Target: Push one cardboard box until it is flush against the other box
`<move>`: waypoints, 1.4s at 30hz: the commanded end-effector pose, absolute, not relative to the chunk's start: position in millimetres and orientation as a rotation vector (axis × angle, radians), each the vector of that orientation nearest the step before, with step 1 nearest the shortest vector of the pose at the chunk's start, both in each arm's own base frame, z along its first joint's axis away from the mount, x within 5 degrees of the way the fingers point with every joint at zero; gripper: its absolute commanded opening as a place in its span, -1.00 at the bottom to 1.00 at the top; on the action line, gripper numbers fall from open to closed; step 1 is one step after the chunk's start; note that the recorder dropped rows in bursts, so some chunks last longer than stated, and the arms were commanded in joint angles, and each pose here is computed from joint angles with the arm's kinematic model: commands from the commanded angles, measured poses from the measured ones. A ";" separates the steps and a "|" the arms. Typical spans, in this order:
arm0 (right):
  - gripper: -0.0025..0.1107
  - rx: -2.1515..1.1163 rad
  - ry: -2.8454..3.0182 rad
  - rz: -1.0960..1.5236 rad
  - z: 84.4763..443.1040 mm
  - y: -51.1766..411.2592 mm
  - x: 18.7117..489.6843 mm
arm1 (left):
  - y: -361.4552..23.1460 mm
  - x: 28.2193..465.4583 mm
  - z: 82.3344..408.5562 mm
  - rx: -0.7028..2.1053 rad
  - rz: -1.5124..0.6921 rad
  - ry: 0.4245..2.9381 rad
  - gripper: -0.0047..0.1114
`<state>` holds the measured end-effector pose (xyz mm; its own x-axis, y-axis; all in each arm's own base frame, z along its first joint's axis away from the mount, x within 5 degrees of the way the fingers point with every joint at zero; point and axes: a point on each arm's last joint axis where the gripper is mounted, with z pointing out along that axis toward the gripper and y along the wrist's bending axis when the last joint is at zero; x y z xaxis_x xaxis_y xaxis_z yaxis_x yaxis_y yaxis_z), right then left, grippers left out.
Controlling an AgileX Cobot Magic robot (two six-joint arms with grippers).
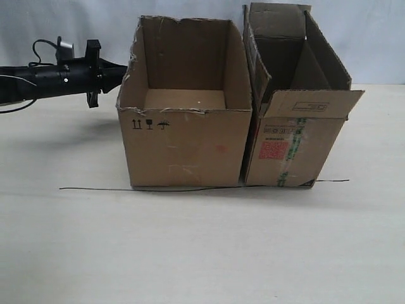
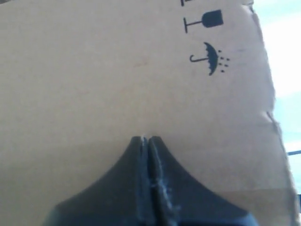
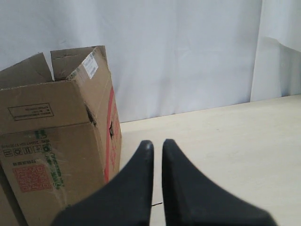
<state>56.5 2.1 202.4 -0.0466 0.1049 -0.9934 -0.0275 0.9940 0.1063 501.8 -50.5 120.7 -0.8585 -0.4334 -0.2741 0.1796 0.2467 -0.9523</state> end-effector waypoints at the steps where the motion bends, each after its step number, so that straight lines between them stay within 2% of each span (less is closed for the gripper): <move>1: -0.87 0.054 1.615 0.103 201.3 2.2 56.3 | -23.3 500.9 139.8 -0.195 -1.654 1.985 -0.92; 4: -0.87 0.054 1.615 0.103 201.3 2.2 56.3 | 10.5 489.5 176.5 -0.094 -1.483 2.092 -0.92; 7: -0.87 0.054 1.615 0.103 201.3 2.2 56.3 | 24.9 470.3 214.8 0.005 -1.259 2.246 -0.92; 11: -0.87 0.054 1.615 0.103 201.3 2.2 56.3 | 28.9 434.6 255.4 0.097 -0.951 2.391 -0.92; 18: -0.87 0.054 1.615 0.103 201.3 2.2 56.3 | 22.1 357.9 305.8 0.073 -0.707 2.336 -0.92; 22: -0.87 0.054 1.615 0.103 201.3 2.2 56.3 | 17.2 300.0 313.4 0.043 -0.543 2.265 -0.92; 27: -0.87 0.054 1.615 0.103 201.3 2.2 56.3 | 4.1 195.8 324.4 0.036 -0.328 2.060 -0.92; 32: -0.87 0.054 1.615 0.103 201.3 2.2 56.3 | -13.9 106.8 314.4 -0.011 -0.306 1.855 -0.92; 37: -0.87 0.054 1.615 0.103 201.3 2.2 56.3 | -22.1 53.0 311.6 -0.011 -0.242 1.660 -0.92; 42: -0.87 0.054 1.615 0.103 201.3 2.2 56.3 | -28.8 21.7 310.1 0.060 -0.172 1.571 -0.92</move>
<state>56.5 2.1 202.4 -0.0466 0.1049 -0.9934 -0.0275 0.9940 0.1063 34.8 -25.9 313.1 -0.0420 -0.0979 -0.9943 0.1437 0.9843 -0.1030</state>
